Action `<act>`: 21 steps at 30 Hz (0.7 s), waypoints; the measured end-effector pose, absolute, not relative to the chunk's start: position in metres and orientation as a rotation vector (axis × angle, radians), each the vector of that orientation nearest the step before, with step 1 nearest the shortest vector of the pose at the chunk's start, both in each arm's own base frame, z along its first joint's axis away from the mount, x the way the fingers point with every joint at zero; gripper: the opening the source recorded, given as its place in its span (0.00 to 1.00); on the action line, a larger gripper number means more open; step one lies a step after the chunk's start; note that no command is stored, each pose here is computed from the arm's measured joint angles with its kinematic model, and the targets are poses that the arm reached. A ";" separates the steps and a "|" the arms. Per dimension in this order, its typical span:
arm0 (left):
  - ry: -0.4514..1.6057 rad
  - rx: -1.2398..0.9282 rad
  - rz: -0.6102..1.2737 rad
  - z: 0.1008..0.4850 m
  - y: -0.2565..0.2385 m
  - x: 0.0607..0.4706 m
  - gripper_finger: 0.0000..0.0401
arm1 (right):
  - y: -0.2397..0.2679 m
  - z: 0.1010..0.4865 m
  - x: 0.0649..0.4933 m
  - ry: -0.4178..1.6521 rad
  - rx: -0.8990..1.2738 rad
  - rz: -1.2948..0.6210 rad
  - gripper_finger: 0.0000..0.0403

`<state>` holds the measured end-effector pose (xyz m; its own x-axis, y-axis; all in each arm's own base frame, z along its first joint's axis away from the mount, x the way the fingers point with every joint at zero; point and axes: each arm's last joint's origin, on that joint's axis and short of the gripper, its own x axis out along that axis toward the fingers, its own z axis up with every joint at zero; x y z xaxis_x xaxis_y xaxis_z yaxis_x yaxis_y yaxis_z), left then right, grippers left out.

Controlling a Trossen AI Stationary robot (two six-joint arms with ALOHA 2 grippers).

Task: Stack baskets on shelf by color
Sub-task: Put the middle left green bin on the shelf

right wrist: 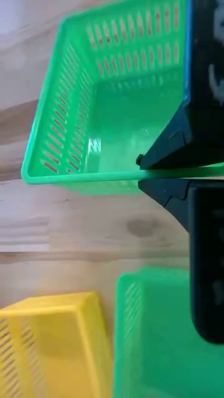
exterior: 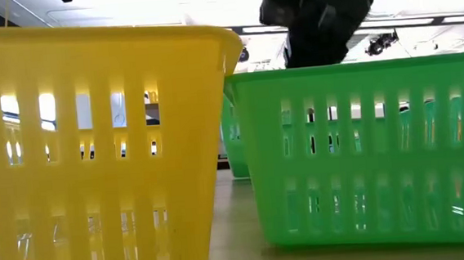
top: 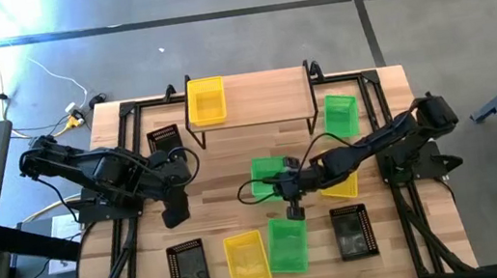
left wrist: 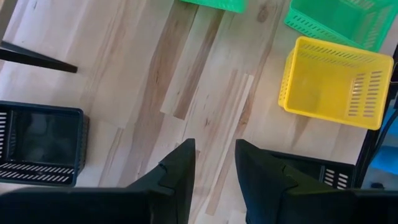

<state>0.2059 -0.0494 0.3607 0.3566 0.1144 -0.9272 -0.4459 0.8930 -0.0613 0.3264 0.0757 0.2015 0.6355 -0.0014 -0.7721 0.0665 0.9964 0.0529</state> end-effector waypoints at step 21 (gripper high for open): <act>1.155 -0.317 0.362 0.361 -0.049 0.206 0.26 | 0.091 0.267 0.331 0.793 -0.018 -0.052 0.00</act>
